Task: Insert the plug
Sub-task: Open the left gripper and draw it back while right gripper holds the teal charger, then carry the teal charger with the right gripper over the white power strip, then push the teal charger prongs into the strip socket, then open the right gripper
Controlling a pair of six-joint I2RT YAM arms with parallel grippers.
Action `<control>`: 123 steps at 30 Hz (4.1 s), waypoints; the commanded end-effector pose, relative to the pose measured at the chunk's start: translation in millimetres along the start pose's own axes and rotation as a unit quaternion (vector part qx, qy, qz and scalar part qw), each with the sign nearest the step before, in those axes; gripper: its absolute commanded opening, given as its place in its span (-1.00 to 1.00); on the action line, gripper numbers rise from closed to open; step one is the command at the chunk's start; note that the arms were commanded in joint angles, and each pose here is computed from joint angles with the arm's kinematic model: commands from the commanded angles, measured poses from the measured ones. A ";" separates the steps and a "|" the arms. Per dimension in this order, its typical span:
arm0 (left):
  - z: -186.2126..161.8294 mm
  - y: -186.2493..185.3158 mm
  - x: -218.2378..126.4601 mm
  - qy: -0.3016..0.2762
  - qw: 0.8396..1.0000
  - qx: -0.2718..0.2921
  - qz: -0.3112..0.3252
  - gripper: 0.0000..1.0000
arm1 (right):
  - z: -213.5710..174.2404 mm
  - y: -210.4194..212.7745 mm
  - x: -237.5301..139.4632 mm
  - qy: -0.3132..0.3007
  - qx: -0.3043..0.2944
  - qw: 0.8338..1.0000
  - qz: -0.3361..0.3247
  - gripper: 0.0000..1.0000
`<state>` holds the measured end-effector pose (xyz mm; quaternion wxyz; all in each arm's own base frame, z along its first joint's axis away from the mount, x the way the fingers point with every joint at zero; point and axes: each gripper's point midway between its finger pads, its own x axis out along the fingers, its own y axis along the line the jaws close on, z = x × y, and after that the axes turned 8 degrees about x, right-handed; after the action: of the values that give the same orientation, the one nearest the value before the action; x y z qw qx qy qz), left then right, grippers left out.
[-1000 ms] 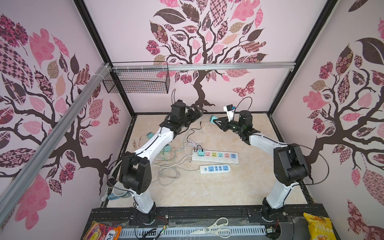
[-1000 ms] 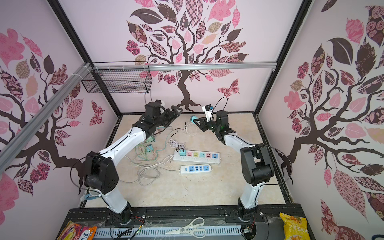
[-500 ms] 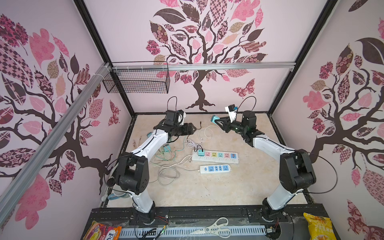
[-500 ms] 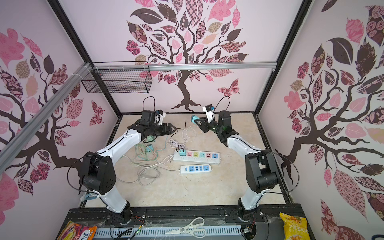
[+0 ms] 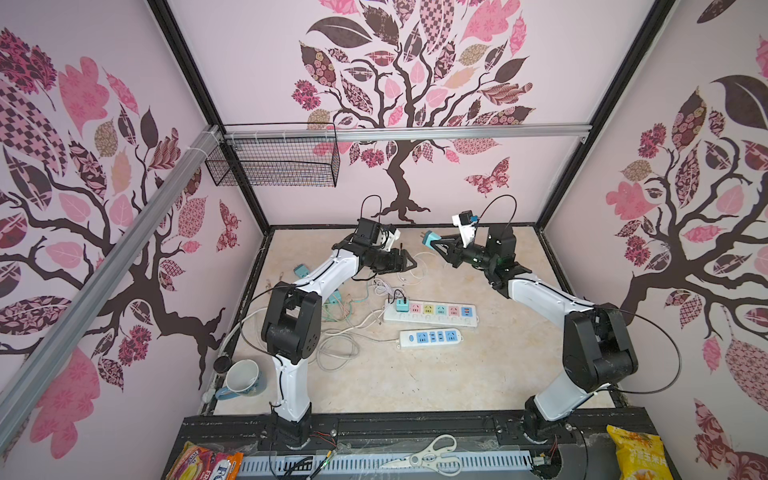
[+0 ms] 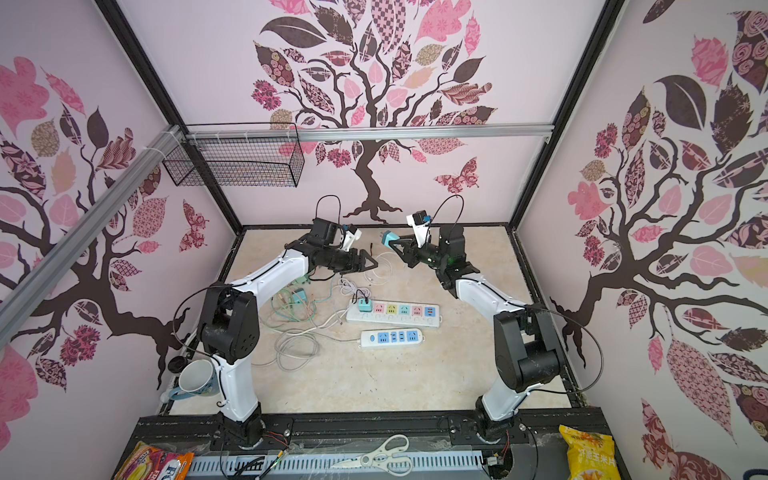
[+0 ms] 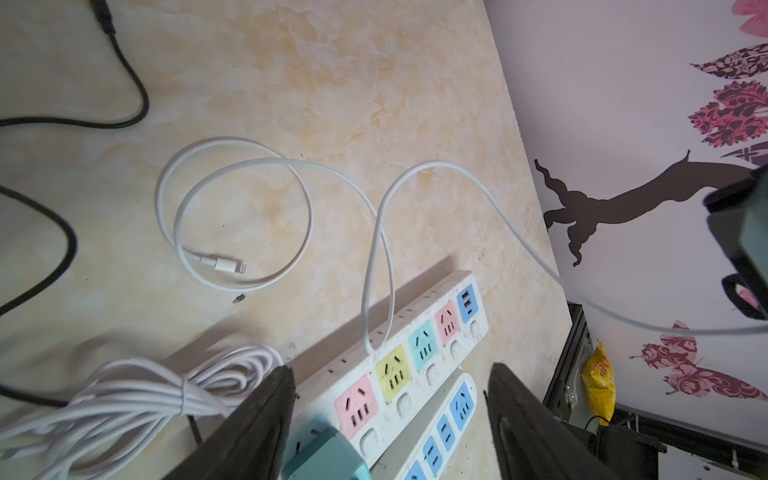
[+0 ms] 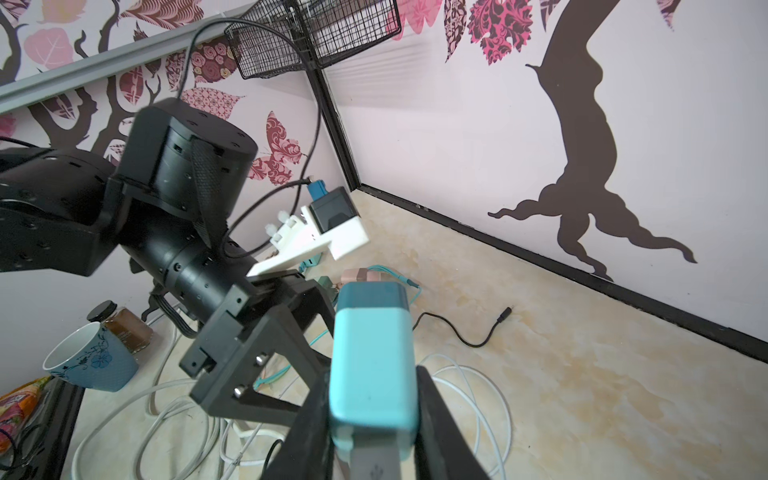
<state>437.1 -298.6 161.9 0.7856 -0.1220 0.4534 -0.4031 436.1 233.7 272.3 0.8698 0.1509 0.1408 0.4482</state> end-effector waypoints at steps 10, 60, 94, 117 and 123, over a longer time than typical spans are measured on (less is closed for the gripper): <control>42.1 55.6 -9.5 -0.061 0.994 -0.084 0.019 -1.00 | 7.4 40.7 -11.3 0.007 -0.074 0.994 0.081 -1.00; -23.3 64.2 -95.8 -0.067 0.985 -0.056 0.146 -1.00 | -164.6 31.4 -22.3 0.579 -0.281 0.765 -0.036 -1.00; -27.3 64.9 -95.5 -0.080 0.986 -0.074 0.126 -1.00 | -232.8 22.4 -2.5 0.676 -0.333 0.655 -0.055 -0.96; -31.1 67.8 -92.3 -0.075 0.987 -0.081 0.119 -1.00 | -270.1 16.4 2.8 0.711 -0.322 0.624 -0.038 -0.88; -32.0 68.5 -91.1 -0.072 0.987 -0.082 0.119 -1.00 | -286.3 4.8 20.1 0.714 -0.322 0.620 -0.047 -0.65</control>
<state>424.8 -182.9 163.3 0.8446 -0.1598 0.4428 -0.2551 345.0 293.4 69.7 0.5523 -0.5186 0.5296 0.3815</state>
